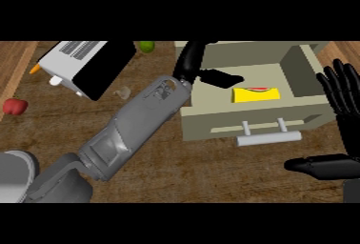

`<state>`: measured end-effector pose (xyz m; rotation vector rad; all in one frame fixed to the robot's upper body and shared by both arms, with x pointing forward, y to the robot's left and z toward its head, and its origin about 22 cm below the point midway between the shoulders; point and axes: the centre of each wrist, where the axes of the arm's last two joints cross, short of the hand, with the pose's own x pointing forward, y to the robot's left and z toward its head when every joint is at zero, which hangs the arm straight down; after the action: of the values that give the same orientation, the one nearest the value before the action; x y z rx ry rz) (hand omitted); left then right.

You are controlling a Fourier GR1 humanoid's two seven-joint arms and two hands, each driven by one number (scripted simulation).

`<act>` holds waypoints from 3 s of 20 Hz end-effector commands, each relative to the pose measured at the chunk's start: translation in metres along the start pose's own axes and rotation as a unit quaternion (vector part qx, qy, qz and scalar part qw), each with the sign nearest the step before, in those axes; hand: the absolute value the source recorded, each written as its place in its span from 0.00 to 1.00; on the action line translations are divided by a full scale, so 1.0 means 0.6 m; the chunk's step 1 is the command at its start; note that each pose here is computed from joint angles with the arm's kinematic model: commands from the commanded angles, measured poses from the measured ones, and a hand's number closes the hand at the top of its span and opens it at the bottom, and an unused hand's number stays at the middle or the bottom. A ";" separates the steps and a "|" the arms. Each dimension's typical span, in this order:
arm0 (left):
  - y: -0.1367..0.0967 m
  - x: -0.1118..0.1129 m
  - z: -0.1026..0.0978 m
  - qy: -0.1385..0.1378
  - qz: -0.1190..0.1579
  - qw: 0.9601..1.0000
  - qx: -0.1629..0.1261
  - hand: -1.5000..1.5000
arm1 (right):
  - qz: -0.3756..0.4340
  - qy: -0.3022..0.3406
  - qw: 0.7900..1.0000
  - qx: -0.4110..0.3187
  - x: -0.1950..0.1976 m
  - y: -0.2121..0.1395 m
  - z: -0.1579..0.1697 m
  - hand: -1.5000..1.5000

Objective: Pick up the cup, place it into the drawer and close the drawer

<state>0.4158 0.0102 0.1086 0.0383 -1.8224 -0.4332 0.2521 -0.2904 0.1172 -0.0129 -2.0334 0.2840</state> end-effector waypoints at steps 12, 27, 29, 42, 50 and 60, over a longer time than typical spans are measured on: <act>-0.003 0.066 -0.020 -0.083 0.094 0.991 0.036 0.00 | 0.015 0.001 0.992 0.122 0.034 -0.033 0.013 1.00; 0.182 0.048 0.021 -0.059 0.150 0.984 0.074 0.00 | 0.166 0.068 0.977 0.117 0.045 0.029 0.014 1.00; 0.201 0.030 0.027 -0.056 0.134 0.985 0.092 0.00 | 0.185 0.055 0.972 0.132 0.024 0.069 0.008 1.00; 0.299 -0.023 0.136 -0.047 0.162 0.980 0.100 0.00 | 0.413 0.075 0.878 0.230 -0.108 0.136 -0.027 1.00; 0.353 -0.056 0.199 -0.042 0.158 0.980 0.116 0.00 | 0.439 0.086 0.859 0.249 -0.230 0.160 -0.073 1.00; 0.363 -0.094 0.262 -0.041 0.171 0.979 0.104 0.00 | 0.410 0.133 0.866 0.254 -0.256 0.113 -0.187 1.00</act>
<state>0.3336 0.2664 0.1018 -0.1338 -1.9120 -0.0087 0.3932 -0.2144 0.0067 -0.6074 -1.5923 1.2785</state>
